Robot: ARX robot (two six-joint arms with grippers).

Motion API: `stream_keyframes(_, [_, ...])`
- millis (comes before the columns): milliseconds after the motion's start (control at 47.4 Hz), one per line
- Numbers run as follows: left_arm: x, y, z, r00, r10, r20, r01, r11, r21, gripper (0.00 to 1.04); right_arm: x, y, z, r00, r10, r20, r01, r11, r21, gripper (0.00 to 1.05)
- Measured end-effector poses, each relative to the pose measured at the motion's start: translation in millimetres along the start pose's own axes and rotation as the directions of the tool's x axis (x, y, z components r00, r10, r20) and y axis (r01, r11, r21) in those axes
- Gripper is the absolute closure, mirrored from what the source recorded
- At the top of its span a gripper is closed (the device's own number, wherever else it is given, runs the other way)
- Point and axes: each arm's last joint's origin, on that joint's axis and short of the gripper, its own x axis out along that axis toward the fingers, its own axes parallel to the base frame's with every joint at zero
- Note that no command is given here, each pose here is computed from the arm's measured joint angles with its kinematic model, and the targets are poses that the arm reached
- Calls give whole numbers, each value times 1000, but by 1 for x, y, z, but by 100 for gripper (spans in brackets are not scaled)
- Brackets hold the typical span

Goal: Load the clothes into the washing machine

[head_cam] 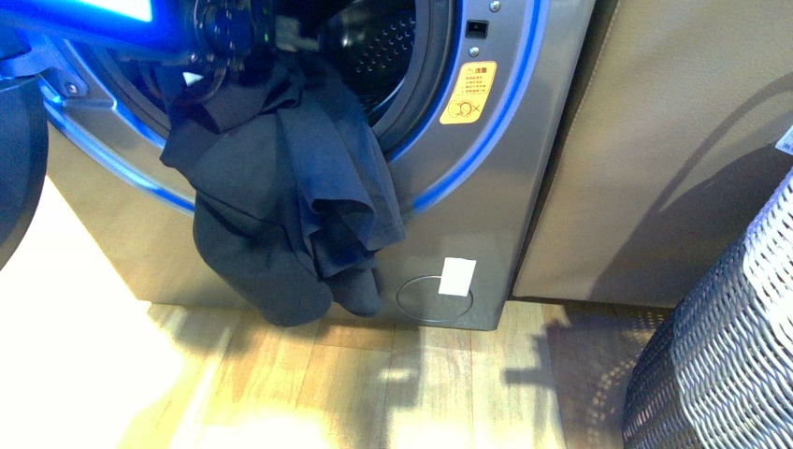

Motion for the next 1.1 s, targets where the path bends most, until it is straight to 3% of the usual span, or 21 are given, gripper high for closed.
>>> stream_keyframes(211, [-17,-9,-16,993,-62,-104,62,998,4,5,0,0,0,1000,0,0,0,1000,0,102])
stream_keyframes(1096, [-141,11,-32,954,-229,-194,203,968,-147,6,0,0,0,1000,0,0,0,1000,0,102])
